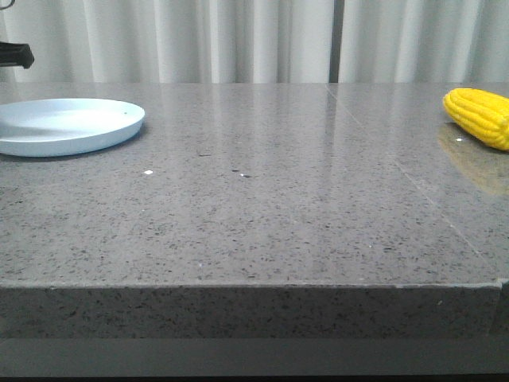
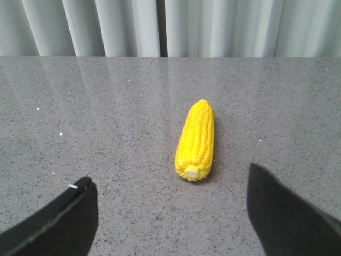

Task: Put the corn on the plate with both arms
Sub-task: 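Lower the left gripper to the white plate rim and grasp it, then slide the white plate toward the table center with the left gripper, then release the plate and raise the left gripper away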

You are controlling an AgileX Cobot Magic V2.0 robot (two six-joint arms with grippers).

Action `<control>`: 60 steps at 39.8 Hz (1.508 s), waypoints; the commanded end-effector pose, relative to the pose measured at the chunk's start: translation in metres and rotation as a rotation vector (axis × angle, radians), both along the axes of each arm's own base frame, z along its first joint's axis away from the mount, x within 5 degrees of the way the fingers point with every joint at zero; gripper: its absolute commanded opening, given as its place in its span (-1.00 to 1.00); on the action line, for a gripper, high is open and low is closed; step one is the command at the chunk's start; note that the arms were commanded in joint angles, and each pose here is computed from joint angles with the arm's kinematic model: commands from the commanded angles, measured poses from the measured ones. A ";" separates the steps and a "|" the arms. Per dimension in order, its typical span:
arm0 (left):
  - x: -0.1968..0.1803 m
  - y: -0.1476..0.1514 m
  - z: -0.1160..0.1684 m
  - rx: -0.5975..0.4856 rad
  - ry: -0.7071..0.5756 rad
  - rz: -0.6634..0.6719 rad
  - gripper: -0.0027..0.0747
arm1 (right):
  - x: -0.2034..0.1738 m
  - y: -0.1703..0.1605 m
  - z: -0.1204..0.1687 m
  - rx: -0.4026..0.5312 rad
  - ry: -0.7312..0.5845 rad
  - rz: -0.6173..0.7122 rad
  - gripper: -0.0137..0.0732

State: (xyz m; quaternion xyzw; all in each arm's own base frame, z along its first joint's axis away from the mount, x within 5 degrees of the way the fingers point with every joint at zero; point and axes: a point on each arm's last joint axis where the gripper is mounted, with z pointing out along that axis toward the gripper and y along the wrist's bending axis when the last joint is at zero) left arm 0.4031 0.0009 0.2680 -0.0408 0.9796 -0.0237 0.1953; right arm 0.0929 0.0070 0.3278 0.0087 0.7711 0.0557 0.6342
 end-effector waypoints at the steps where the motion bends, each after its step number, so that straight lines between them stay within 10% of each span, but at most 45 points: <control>1: -0.007 -0.009 0.051 -0.055 -0.120 -0.010 -0.98 | 0.001 -0.001 0.019 0.001 -0.110 -0.013 0.70; 12: -0.011 -0.059 0.093 -0.222 -0.178 -0.155 -0.98 | 0.001 -0.001 0.019 0.001 -0.110 -0.013 0.70; 24: -0.011 -0.144 0.067 -0.247 -0.144 -0.340 -0.98 | 0.001 -0.001 0.019 0.001 -0.110 -0.013 0.70; 36: -0.003 -0.159 0.036 -0.245 -0.051 -0.344 -0.95 | 0.001 -0.001 0.019 0.001 -0.110 -0.013 0.70; 50: -0.008 -0.148 0.053 -0.136 -0.103 -0.368 0.41 | 0.001 -0.001 0.019 0.001 -0.110 -0.013 0.70; 60: -0.033 -0.117 0.097 0.086 -0.226 -0.313 -0.16 | 0.001 -0.001 0.019 0.001 -0.110 -0.013 0.70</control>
